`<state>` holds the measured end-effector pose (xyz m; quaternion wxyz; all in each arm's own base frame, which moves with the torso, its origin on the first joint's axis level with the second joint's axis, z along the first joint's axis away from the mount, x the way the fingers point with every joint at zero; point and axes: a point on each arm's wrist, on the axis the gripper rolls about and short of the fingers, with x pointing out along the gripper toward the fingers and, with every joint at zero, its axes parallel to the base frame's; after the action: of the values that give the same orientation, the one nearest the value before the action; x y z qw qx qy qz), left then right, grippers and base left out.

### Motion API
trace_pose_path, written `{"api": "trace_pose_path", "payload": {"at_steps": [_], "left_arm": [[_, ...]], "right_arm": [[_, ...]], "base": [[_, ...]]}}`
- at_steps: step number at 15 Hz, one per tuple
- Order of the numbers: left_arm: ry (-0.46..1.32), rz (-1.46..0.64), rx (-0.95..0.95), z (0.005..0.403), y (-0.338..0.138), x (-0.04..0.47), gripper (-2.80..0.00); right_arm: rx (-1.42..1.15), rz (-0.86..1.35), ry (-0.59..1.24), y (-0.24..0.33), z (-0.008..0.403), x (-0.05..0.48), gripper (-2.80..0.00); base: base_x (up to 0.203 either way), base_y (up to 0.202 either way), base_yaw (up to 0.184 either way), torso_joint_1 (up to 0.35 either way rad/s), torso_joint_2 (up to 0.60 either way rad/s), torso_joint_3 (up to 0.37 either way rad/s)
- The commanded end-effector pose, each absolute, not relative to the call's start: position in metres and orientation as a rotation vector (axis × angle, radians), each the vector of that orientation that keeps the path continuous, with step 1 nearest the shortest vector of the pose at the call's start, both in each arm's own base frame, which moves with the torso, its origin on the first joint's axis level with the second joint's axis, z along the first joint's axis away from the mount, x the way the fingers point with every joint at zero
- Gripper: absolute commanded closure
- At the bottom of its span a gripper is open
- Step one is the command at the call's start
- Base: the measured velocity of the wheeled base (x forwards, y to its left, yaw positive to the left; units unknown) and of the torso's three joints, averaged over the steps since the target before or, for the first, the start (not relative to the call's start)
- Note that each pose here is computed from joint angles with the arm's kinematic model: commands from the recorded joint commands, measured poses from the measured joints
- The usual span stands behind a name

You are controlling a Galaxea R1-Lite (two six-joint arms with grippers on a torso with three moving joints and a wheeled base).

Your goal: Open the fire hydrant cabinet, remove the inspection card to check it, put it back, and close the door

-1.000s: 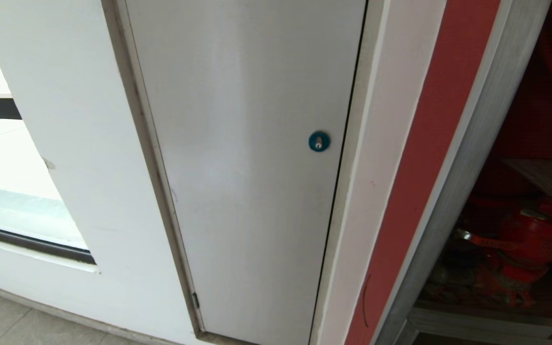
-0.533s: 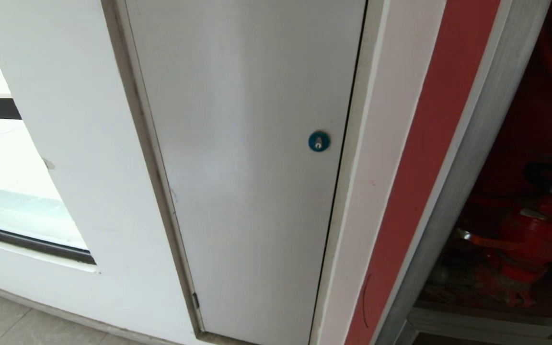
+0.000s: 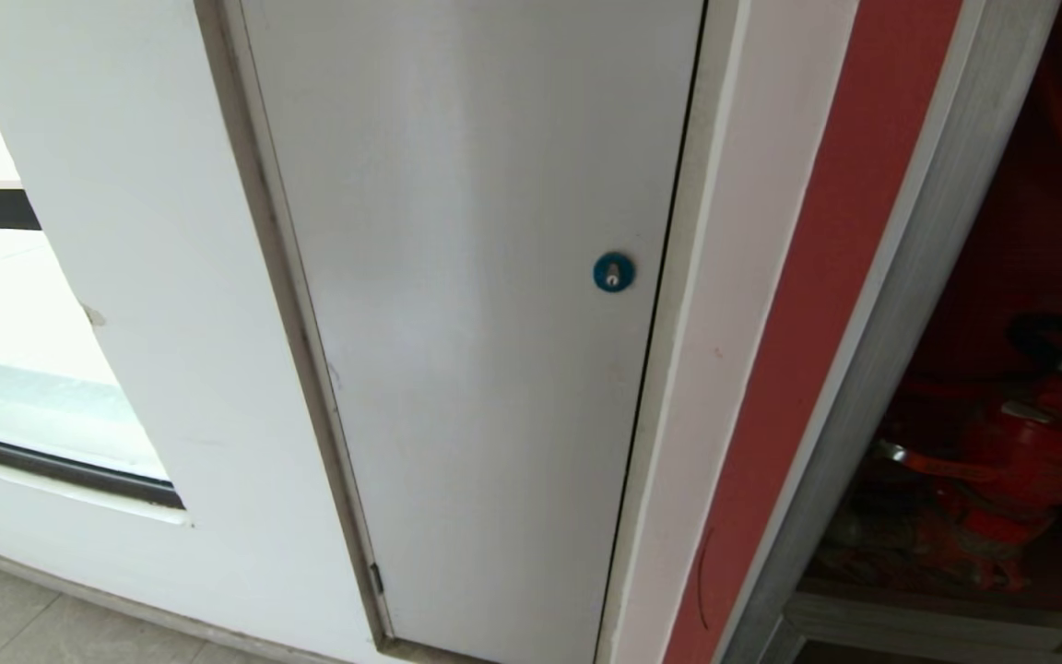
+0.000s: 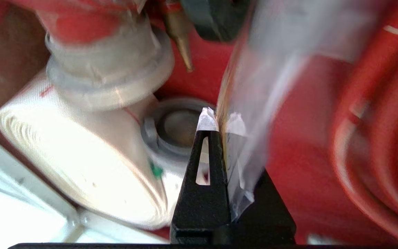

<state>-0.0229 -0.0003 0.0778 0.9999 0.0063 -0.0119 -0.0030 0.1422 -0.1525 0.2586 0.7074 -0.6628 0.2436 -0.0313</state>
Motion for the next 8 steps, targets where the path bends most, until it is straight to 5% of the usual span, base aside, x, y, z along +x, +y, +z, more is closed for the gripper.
{"api": "trace_pose_path", "payload": {"at_steps": [1, 8], "left_arm": [[-0.015, -0.006, 0.012, 0.076, 0.0, -0.022, 0.0], [-0.015, -0.006, 0.012, 0.076, 0.0, -0.022, 0.0]], "right_arm": [[-1.527, -0.142, 0.513, -0.135, 0.273, 0.118, 0.0], [-1.617, -0.226, 0.426, -0.128, 0.292, 0.065, 0.0]], "base": [[0.0, 0.0, 0.0, 0.0, 0.0, 0.0], [0.0, 0.0, 0.0, 0.0, 0.0, 0.0]]}}
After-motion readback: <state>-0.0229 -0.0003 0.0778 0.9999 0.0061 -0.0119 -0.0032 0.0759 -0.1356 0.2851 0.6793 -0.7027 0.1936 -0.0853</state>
